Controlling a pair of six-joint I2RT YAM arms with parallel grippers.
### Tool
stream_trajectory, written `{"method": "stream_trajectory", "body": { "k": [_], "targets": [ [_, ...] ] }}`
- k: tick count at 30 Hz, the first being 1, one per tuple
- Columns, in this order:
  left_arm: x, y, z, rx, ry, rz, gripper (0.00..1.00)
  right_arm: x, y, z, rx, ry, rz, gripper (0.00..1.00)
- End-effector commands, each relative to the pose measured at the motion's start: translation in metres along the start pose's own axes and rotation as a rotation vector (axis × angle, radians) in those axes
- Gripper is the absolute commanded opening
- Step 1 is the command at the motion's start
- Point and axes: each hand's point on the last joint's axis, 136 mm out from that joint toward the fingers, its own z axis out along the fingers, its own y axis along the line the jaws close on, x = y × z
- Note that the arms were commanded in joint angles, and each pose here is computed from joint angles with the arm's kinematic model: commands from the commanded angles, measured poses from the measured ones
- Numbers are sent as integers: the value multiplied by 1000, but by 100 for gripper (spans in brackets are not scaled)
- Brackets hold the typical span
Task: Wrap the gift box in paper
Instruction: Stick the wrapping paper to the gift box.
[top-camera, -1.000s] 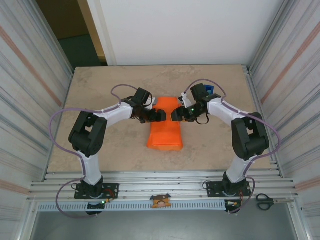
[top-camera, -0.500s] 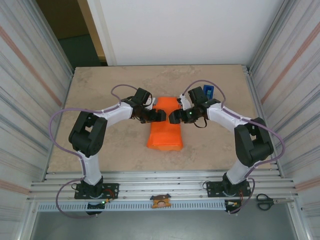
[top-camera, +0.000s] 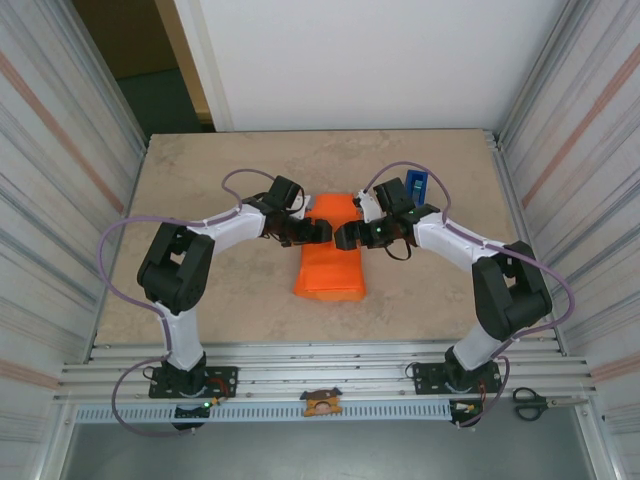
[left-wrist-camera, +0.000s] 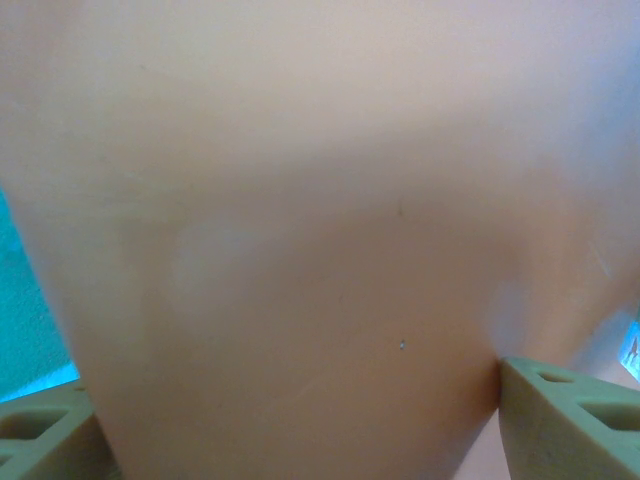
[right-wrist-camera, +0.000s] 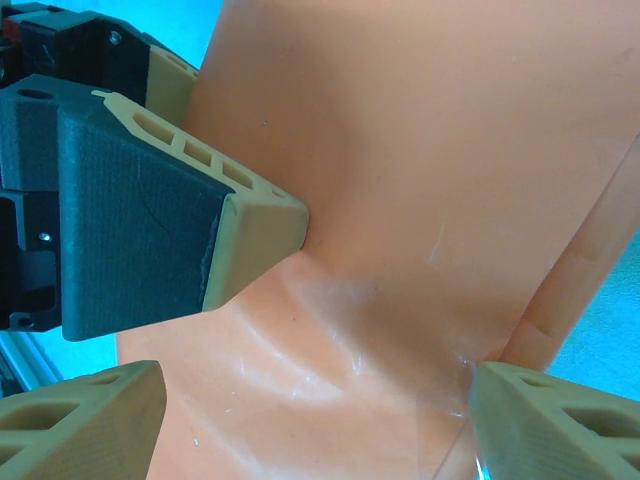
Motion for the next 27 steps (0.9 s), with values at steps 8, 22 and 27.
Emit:
{"method": "stream_trajectory", "body": {
  "k": [8,22,27],
  "targets": [
    [67,34,37,-104,216,-37,83,-7,-14,-5,61,-66,28,85],
    [66,33,35,-102,215,-34,83,-11,-20,-31,44,-132,127,92],
    [64,31,35,-95,212,-31,84,-11,-27,-41,-113,-168,336,22]
  ]
}}
